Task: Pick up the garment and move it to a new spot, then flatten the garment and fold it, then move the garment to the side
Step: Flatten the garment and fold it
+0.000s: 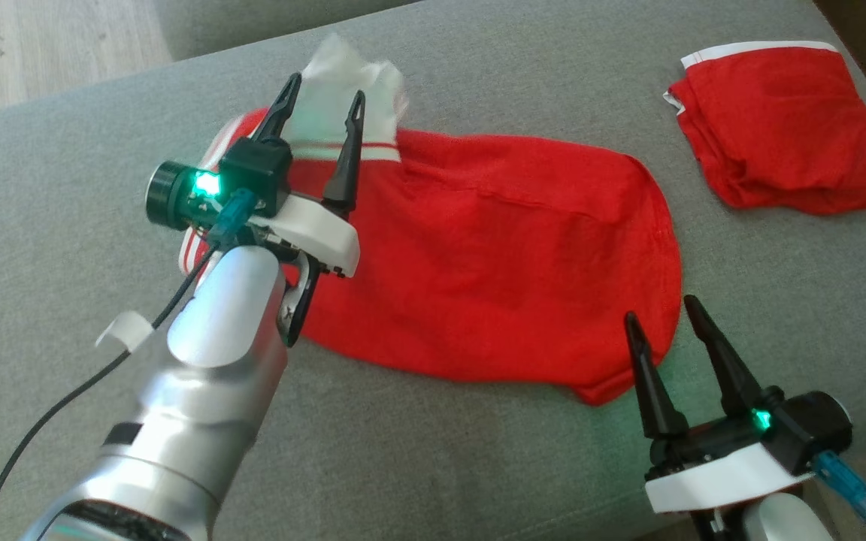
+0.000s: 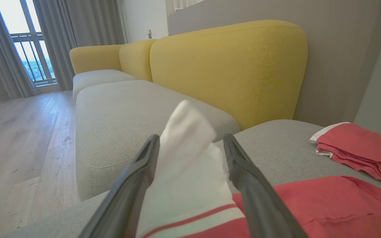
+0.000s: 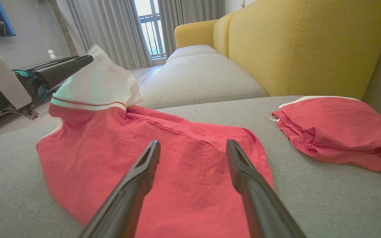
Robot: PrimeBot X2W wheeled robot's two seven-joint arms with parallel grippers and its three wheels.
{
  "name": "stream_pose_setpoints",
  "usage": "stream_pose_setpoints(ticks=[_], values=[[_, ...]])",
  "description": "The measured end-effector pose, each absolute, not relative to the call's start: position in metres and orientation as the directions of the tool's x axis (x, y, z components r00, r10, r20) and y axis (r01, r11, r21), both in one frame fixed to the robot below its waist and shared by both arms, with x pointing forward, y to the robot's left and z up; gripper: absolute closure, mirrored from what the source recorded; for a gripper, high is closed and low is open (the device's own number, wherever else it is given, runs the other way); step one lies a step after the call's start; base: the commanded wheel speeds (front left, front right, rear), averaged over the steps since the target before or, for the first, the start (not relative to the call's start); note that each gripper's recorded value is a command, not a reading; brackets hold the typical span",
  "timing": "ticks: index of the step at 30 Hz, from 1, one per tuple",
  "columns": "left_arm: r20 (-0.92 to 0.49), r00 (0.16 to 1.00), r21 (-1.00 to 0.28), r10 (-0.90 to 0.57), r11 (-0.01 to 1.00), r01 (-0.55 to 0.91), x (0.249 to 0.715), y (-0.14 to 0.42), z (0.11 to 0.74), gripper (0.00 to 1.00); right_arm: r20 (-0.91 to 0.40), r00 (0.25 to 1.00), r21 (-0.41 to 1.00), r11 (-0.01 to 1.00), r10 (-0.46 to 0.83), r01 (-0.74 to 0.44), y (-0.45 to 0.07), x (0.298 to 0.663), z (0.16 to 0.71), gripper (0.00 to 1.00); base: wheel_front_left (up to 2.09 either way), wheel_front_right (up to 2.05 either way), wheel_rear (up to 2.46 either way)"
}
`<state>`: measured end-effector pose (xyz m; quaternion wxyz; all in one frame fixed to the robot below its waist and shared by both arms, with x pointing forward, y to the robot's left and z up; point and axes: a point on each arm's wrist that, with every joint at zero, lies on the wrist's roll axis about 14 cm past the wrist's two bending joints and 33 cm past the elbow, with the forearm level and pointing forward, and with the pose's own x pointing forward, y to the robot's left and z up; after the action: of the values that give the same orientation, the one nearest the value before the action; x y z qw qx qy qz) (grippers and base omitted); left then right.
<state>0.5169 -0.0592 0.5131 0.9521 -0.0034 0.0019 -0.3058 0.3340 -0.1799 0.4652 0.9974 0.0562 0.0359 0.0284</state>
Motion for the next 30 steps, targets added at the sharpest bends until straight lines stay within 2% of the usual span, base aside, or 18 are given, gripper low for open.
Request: stream_pose_setpoints(ticks=[8,14,23,27,30], values=[[-0.060,0.794,0.033,-0.605,0.793,0.608,0.513,-0.066,0.491,0.00,-0.085,0.995,0.121,0.992,0.056,-0.045,-0.180,0.333,0.461,0.00,0.00,0.00,0.00],[-0.128,0.816,0.070,-0.563,0.816,0.574,0.518,-0.055,0.466,0.00,-0.102,0.994,0.122,0.992,0.049,-0.036,-0.182,0.332,0.456,0.00,0.00,0.00,0.00],[-0.191,0.862,0.155,-0.470,0.853,0.499,0.570,-0.036,0.475,0.00,-0.131,0.989,0.128,0.991,0.065,-0.048,-0.177,0.337,0.447,0.00,0.00,0.00,0.00],[-0.291,0.864,0.185,-0.411,0.862,0.472,0.588,-0.021,0.459,0.00,-0.144,0.987,0.120,0.991,0.069,-0.052,-0.179,0.341,0.443,0.00,0.00,0.00,0.00],[-0.415,0.823,0.178,-0.388,0.852,0.491,0.584,-0.016,0.426,0.00,-0.171,0.983,0.116,0.992,0.074,-0.054,-0.179,0.340,0.436,0.00,0.00,0.00,0.00]])
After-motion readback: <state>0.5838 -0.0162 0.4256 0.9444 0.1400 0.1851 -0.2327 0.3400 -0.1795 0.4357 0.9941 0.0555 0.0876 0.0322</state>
